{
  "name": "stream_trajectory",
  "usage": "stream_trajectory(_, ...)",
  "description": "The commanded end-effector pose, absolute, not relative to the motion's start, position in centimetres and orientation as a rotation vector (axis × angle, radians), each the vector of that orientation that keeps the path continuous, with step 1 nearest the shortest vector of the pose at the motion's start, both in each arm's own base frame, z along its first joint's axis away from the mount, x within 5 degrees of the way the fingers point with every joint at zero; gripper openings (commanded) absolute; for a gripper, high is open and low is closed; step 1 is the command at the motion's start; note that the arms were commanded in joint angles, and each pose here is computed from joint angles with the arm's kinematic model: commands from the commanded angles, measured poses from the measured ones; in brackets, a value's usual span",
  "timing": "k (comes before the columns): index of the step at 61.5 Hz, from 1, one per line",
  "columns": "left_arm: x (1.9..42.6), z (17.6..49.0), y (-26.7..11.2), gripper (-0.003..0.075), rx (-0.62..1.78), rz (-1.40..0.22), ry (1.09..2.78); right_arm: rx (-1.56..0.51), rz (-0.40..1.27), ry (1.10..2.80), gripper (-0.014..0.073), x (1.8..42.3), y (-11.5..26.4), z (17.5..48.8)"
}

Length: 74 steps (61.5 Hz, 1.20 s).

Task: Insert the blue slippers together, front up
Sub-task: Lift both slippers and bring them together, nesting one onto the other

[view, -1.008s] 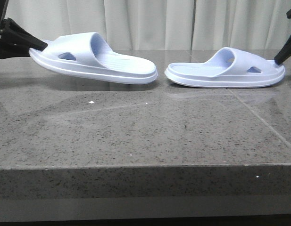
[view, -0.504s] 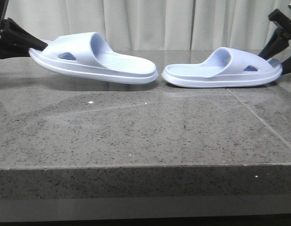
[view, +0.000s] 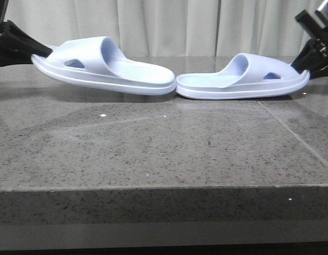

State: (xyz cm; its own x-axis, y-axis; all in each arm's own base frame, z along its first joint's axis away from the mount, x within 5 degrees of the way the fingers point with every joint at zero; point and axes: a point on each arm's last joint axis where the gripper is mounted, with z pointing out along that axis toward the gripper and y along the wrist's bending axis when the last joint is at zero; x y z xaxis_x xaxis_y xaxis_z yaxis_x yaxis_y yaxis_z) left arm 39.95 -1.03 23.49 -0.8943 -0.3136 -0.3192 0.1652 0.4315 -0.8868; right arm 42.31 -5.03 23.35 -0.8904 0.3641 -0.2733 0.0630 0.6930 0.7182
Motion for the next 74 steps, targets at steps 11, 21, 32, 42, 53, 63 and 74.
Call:
stream_trajectory(11,39.6,27.1,-1.4,-0.0020,-0.074,-1.542,2.123,0.253,1.278,2.213,-0.0059,40.6,-6.5,30.2)
stream_trajectory(21,39.6,27.2,-1.4,-0.0020,-0.084,-1.551,2.109,0.220,1.390,2.131,-0.0059,40.4,-6.1,31.0)
stream_trajectory(32,39.9,27.7,-1.5,-0.0020,-0.117,-1.591,2.054,0.187,1.421,2.132,-0.0059,40.8,-4.5,31.0)
stream_trajectory(42,39.9,28.4,-1.7,-0.0020,-0.142,-1.671,1.972,0.179,1.394,2.137,-0.0059,41.6,-2.1,30.9)
stream_trajectory(53,39.9,28.7,-2.6,-0.0020,-0.131,-1.710,1.951,0.157,1.382,2.147,-0.0059,42.3,1.4,30.8)
stream_trajectory(63,39.9,28.6,-3.8,-0.0020,-0.105,-1.725,1.963,0.158,1.403,2.128,-0.0059,42.6,3.8,30.8)
stream_trajectory(74,39.8,28.7,-4.7,-0.0020,-0.092,-1.748,1.968,0.182,1.438,2.089,-0.0059,42.8,4.8,31.2)
